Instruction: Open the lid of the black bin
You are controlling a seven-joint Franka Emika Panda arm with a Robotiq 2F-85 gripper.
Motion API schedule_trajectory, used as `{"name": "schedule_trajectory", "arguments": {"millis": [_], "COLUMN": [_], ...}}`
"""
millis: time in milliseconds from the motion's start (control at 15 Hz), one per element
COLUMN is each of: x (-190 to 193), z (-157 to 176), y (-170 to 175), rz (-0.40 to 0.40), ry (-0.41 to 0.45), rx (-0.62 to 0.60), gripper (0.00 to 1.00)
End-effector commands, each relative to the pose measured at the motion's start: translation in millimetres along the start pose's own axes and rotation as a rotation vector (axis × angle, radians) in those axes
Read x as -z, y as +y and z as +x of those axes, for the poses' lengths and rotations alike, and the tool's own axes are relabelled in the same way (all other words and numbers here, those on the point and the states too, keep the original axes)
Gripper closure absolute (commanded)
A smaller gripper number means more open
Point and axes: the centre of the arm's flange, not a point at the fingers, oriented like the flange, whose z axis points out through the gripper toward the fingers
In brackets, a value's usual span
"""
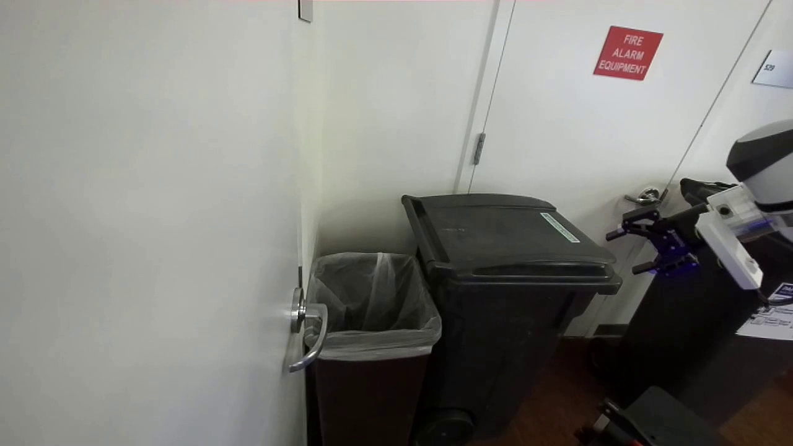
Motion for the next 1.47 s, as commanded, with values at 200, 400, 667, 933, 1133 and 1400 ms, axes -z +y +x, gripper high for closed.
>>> {"name": "schedule_trajectory", "arguments": {"millis": [200,400,667,933,1133,1400], "x": [1,-3,-16,-31,-48,-75], "z": [17,32,48,65,78,87], "y": [17,48,94,121,127,124], "rz": [0.048,0.092,0.138,0.158,0.157,0.157], "ry": [0.084,0.178,0.337,0.434,0.486,0.510], "rx": [-0.125,-0.282,-0.492,-0.573,-0.552,-0.510], "gripper": [0.00,0.00,0.00,0.00,0.00,0.00]}}
